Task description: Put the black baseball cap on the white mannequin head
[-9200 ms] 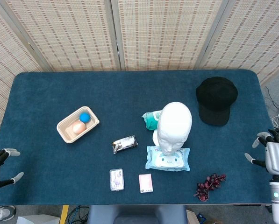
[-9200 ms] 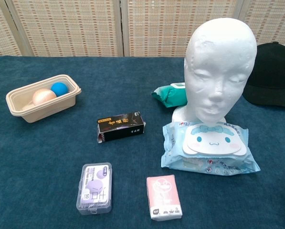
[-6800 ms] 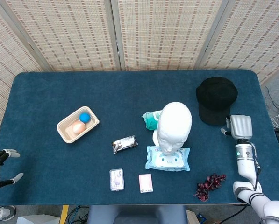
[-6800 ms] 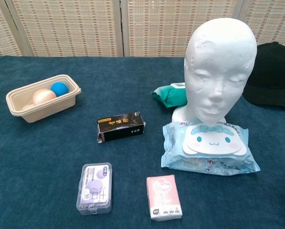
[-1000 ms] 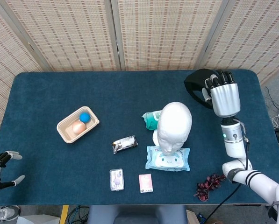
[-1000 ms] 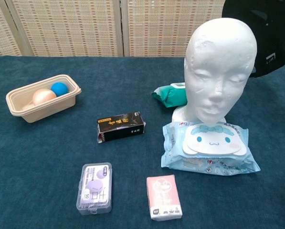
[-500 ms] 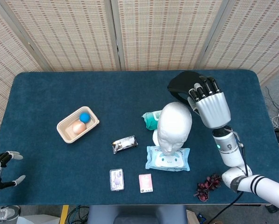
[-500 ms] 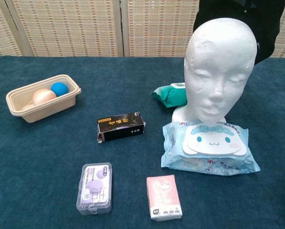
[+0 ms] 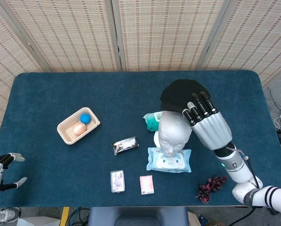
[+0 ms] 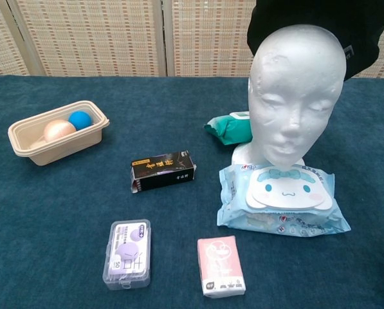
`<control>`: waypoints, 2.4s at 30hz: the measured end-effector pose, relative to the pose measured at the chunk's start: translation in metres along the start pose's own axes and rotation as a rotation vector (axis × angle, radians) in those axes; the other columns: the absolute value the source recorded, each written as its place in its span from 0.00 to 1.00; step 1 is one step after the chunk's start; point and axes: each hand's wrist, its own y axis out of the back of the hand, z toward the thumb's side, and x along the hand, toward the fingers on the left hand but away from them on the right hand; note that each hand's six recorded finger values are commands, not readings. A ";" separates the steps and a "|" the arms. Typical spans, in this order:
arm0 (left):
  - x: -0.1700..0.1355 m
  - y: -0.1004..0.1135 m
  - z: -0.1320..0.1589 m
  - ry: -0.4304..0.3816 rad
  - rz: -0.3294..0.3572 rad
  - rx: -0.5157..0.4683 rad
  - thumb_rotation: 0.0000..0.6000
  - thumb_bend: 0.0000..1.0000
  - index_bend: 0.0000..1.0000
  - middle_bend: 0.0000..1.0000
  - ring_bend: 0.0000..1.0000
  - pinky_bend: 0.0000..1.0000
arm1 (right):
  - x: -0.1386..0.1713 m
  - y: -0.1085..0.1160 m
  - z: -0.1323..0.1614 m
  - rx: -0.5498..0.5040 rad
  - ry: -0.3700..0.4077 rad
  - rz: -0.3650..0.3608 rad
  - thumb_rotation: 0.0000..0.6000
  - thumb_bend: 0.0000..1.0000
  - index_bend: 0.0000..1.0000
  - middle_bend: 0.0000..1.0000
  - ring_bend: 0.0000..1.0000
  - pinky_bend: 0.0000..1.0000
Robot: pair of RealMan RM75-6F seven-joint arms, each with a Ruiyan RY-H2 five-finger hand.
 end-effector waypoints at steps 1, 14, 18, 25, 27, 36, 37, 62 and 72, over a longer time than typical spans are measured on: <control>0.000 -0.001 0.000 0.000 -0.002 0.000 1.00 0.12 0.38 0.29 0.26 0.41 | 0.001 0.002 0.001 0.009 0.008 -0.004 1.00 0.57 0.65 0.56 0.31 0.31; 0.000 -0.002 0.000 -0.001 -0.010 -0.005 1.00 0.12 0.38 0.29 0.26 0.41 | 0.014 0.017 0.033 0.155 0.199 -0.059 1.00 0.57 0.65 0.56 0.31 0.31; 0.000 -0.002 0.000 0.000 -0.012 -0.006 1.00 0.12 0.38 0.29 0.26 0.41 | 0.019 0.021 0.044 0.181 0.244 -0.065 1.00 0.57 0.66 0.56 0.32 0.31; 0.000 -0.003 0.000 -0.003 -0.019 -0.007 1.00 0.12 0.38 0.29 0.26 0.41 | 0.029 0.030 0.057 0.190 0.289 -0.066 1.00 0.57 0.66 0.57 0.32 0.31; 0.001 -0.004 0.000 -0.001 -0.022 -0.005 1.00 0.12 0.38 0.29 0.26 0.41 | 0.033 0.033 0.060 0.186 0.301 -0.069 1.00 0.57 0.66 0.56 0.32 0.31; 0.001 -0.006 0.000 -0.001 -0.028 -0.003 1.00 0.12 0.38 0.29 0.26 0.41 | 0.054 0.044 0.072 0.180 0.361 -0.082 1.00 0.57 0.66 0.57 0.32 0.31; 0.001 -0.005 0.001 -0.001 -0.028 -0.002 1.00 0.12 0.38 0.29 0.26 0.41 | 0.056 0.045 0.073 0.180 0.365 -0.082 1.00 0.57 0.66 0.57 0.32 0.31; -0.001 -0.007 0.002 -0.001 -0.038 0.004 1.00 0.12 0.38 0.29 0.26 0.41 | 0.094 0.034 0.087 0.143 0.414 0.011 1.00 0.57 0.66 0.57 0.32 0.31; -0.001 -0.007 0.002 -0.001 -0.039 0.004 1.00 0.12 0.38 0.29 0.26 0.41 | 0.113 0.013 0.092 0.090 0.385 0.102 1.00 0.56 0.66 0.57 0.32 0.31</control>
